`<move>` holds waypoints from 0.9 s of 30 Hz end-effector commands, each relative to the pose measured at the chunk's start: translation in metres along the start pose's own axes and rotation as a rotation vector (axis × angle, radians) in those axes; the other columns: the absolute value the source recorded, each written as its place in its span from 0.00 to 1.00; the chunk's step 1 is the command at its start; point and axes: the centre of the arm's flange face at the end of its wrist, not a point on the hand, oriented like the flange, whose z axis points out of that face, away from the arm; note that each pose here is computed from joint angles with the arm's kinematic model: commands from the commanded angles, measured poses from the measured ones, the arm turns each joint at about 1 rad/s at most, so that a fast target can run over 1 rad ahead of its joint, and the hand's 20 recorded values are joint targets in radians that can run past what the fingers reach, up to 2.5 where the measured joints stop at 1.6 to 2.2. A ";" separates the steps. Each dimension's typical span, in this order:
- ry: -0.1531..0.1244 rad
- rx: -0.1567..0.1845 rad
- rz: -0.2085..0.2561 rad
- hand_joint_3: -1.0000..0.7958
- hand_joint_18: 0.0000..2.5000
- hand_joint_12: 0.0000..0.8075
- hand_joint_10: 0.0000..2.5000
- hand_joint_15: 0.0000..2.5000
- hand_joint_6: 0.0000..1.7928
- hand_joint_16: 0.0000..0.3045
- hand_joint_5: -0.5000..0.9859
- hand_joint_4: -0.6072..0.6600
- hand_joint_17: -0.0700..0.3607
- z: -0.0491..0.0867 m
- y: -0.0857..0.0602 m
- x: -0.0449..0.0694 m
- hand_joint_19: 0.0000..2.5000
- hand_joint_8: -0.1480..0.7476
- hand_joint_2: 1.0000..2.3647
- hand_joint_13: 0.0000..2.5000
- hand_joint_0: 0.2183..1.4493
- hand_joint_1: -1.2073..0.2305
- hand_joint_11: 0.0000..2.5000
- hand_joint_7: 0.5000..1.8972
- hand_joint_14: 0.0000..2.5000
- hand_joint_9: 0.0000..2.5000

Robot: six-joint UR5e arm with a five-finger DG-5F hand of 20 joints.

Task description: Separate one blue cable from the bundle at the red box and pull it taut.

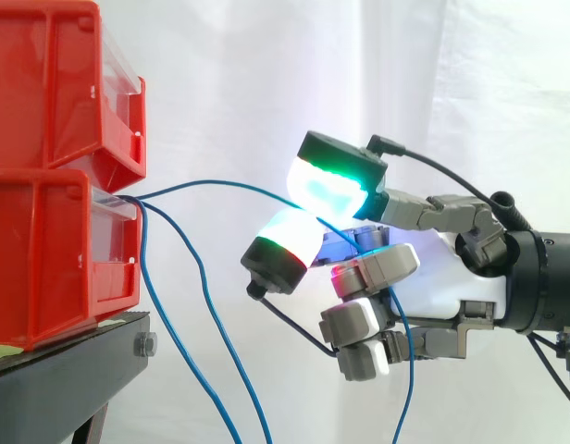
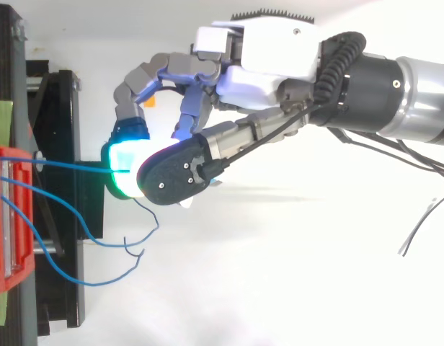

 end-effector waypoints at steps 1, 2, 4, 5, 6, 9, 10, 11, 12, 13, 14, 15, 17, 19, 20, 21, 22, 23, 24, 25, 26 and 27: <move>0.019 0.015 0.012 0.47 0.45 0.56 0.00 0.33 0.52 0.18 0.23 0.55 0.45 -0.003 0.007 0.002 0.30 0.61 0.02 0.47 0.35 0.33 0.62 0.49 0.01 0.54; 0.024 0.023 0.014 0.47 0.45 0.56 0.00 0.33 0.52 0.18 0.23 0.55 0.45 -0.004 0.010 0.002 0.30 0.61 0.02 0.47 0.35 0.33 0.63 0.48 0.01 0.54; 0.034 0.055 0.013 0.47 0.45 0.56 0.00 0.33 0.52 0.18 0.23 0.55 0.45 -0.009 0.014 0.003 0.30 0.61 0.02 0.47 0.35 0.33 0.62 0.48 0.01 0.54; 0.040 0.089 0.010 0.47 0.45 0.56 0.00 0.33 0.52 0.18 0.23 0.54 0.45 -0.014 0.022 0.004 0.30 0.61 0.02 0.47 0.36 0.33 0.63 0.48 0.01 0.54; 0.040 0.089 0.010 0.47 0.45 0.56 0.00 0.33 0.52 0.18 0.23 0.54 0.45 -0.014 0.022 0.004 0.30 0.61 0.02 0.47 0.36 0.33 0.63 0.48 0.01 0.54; 0.042 0.122 0.006 0.47 0.45 0.56 0.00 0.33 0.52 0.18 0.23 0.55 0.45 -0.028 0.030 0.002 0.30 0.61 0.02 0.47 0.36 0.33 0.63 0.48 0.01 0.54; 0.043 0.127 0.006 0.46 0.45 0.56 0.00 0.34 0.52 0.18 0.23 0.55 0.45 -0.030 0.029 0.003 0.30 0.61 0.02 0.47 0.36 0.33 0.62 0.48 0.01 0.54; 0.039 0.133 0.005 0.46 0.45 0.56 0.00 0.33 0.52 0.18 0.23 0.55 0.45 -0.034 0.027 0.002 0.30 0.62 0.02 0.47 0.36 0.33 0.62 0.48 0.01 0.54; 0.041 0.139 0.005 0.46 0.45 0.56 0.00 0.33 0.52 0.18 0.23 0.55 0.45 -0.041 0.029 0.002 0.30 0.61 0.02 0.47 0.36 0.33 0.62 0.48 0.01 0.54; 0.037 0.150 0.003 0.46 0.45 0.56 0.00 0.33 0.52 0.18 0.23 0.55 0.45 -0.050 0.027 0.001 0.30 0.61 0.02 0.47 0.36 0.33 0.62 0.48 0.01 0.54; 0.034 0.148 0.003 0.46 0.45 0.56 0.00 0.33 0.52 0.18 0.23 0.55 0.45 -0.053 0.029 0.000 0.30 0.61 0.02 0.47 0.36 0.33 0.63 0.48 0.01 0.54; 0.027 0.150 0.004 0.46 0.45 0.56 0.00 0.33 0.52 0.18 0.23 0.55 0.45 -0.059 0.030 0.000 0.30 0.61 0.02 0.47 0.36 0.33 0.63 0.48 0.01 0.54; 0.009 0.150 0.004 0.47 0.45 0.56 0.00 0.33 0.52 0.18 0.23 0.55 0.45 -0.063 0.032 -0.002 0.30 0.62 0.02 0.47 0.36 0.33 0.62 0.48 0.01 0.54; 0.004 0.153 0.003 0.46 0.45 0.56 0.00 0.33 0.52 0.18 0.23 0.55 0.45 -0.063 0.031 -0.003 0.30 0.61 0.02 0.47 0.36 0.33 0.62 0.48 0.01 0.54; 0.004 0.153 0.003 0.46 0.45 0.56 0.00 0.33 0.52 0.18 0.23 0.54 0.45 -0.063 0.031 -0.003 0.30 0.61 0.02 0.47 0.36 0.33 0.63 0.48 0.01 0.54; 0.002 0.153 0.003 0.46 0.45 0.56 0.00 0.33 0.52 0.18 0.23 0.54 0.45 -0.063 0.030 -0.002 0.30 0.61 0.02 0.47 0.36 0.33 0.63 0.48 0.01 0.54; 0.003 0.153 0.000 0.46 0.45 0.56 0.00 0.33 0.52 0.18 0.23 0.54 0.45 -0.063 0.030 -0.002 0.30 0.61 0.02 0.47 0.36 0.33 0.62 0.48 0.01 0.54; 0.006 0.152 -0.005 0.46 0.45 0.56 0.00 0.33 0.52 0.18 0.23 0.54 0.45 -0.063 0.030 0.000 0.30 0.61 0.02 0.47 0.36 0.33 0.62 0.48 0.01 0.54; 0.006 0.152 -0.005 0.46 0.45 0.56 0.00 0.33 0.52 0.18 0.23 0.54 0.45 -0.063 0.030 0.000 0.30 0.61 0.02 0.47 0.36 0.33 0.62 0.48 0.01 0.54; 0.009 0.152 -0.006 0.46 0.45 0.56 0.00 0.33 0.52 0.18 0.23 0.55 0.45 -0.063 0.030 0.001 0.30 0.62 0.02 0.47 0.36 0.33 0.62 0.48 0.01 0.54; 0.011 0.150 -0.007 0.46 0.45 0.56 0.00 0.33 0.52 0.18 0.23 0.54 0.45 -0.063 0.030 0.002 0.30 0.62 0.01 0.47 0.36 0.33 0.62 0.48 0.01 0.54; 0.012 0.150 -0.014 0.46 0.45 0.56 0.00 0.33 0.52 0.18 0.23 0.55 0.45 -0.063 0.030 0.003 0.30 0.61 0.02 0.47 0.36 0.33 0.62 0.48 0.01 0.54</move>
